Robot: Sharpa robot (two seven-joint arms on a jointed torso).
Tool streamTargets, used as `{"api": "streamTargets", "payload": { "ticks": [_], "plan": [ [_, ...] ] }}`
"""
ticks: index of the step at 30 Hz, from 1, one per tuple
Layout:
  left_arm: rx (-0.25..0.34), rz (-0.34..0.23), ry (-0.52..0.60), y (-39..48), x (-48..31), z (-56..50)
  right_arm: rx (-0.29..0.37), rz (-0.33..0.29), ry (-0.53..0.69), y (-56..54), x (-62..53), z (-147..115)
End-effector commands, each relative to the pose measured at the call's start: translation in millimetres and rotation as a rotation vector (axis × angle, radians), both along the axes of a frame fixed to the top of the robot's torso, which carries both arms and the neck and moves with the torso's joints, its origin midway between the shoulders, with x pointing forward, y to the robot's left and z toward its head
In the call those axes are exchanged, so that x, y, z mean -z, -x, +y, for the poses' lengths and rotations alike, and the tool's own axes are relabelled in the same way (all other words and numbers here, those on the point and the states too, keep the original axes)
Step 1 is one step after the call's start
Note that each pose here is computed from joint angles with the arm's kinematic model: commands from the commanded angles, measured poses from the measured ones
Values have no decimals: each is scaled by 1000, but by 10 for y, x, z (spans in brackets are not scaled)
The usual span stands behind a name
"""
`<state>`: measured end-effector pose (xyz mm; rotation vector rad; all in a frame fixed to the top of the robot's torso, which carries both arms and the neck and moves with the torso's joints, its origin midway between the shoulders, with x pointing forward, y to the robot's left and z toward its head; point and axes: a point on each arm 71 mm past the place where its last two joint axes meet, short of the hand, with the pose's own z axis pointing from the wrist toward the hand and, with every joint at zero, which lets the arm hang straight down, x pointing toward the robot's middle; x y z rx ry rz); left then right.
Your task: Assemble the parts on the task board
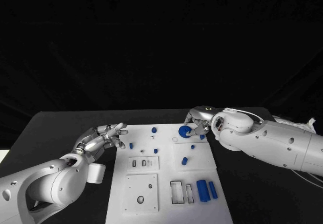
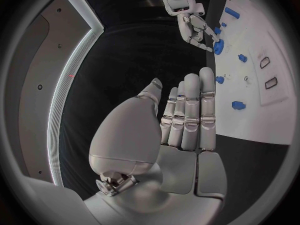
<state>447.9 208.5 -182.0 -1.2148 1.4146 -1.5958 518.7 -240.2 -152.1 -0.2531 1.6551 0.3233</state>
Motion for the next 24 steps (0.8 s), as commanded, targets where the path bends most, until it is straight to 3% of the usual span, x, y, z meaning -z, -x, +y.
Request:
{"api": "streamTargets", "payload": {
  "ticks": [1, 24],
  "plan": [
    [22, -1, 15, 7, -6, -27, 6, 40, 14, -11, 45, -6],
    [22, 0, 14, 5, -2, -26, 1, 64, 4, -30, 103, 7]
  ]
}}
